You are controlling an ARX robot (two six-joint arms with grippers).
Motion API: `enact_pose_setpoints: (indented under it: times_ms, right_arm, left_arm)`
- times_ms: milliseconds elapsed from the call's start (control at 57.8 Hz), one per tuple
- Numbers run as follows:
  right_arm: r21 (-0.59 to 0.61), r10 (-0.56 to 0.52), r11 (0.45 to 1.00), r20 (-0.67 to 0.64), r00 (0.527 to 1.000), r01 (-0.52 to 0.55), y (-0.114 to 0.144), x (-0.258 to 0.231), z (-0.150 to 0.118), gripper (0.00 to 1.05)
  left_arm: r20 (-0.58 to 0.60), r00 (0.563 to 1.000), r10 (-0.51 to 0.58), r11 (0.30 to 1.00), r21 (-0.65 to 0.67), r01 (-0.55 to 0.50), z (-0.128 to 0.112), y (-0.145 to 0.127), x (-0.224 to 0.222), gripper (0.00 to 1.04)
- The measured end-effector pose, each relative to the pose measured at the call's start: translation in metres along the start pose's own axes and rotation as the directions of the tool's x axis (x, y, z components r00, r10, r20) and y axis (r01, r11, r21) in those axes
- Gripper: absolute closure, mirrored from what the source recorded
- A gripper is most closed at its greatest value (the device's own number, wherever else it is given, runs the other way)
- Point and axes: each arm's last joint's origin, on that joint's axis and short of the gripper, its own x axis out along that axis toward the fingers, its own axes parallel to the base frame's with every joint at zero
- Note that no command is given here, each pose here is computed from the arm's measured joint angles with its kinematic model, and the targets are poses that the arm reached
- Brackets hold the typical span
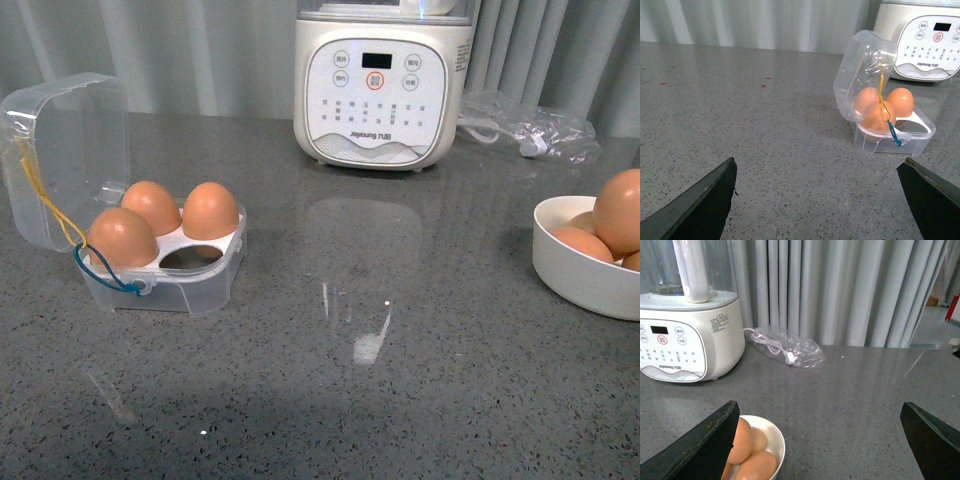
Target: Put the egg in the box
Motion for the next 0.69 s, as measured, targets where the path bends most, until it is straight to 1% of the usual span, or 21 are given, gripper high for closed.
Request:
enact_pose_setpoints:
  times_ms: [156, 294, 432, 692]
  right_arm:
    - [0.059, 0.054, 0.997, -0.073, 0.996, -0.050, -0.002, 0.039, 0.011, 0.07]
    - [0.097, 0.099, 0.991, -0.124, 0.987, -0.087, 0.001, 0.062, 0.017, 0.07]
    - [0.123, 0.174, 0.981, -0.212, 0.962, -0.150, 0.012, 0.079, 0.012, 0.07]
    - [0.122, 0.210, 0.976, -0.300, 0.931, -0.180, 0.023, 0.096, 0.001, 0.07]
  left_arm:
    - [0.000, 1.000, 0.000, 1.000, 0.000, 0.000, 0.000, 0.000, 0.000, 0.07]
    - [0.000, 1.000, 0.000, 1.000, 0.000, 0.000, 0.000, 0.000, 0.000, 0.07]
    - [0.000, 1.000, 0.000, 1.000, 0.000, 0.000, 0.000, 0.000, 0.000, 0.07]
    - [0.000, 1.000, 0.000, 1.000, 0.000, 0.000, 0.000, 0.000, 0.000, 0.07]
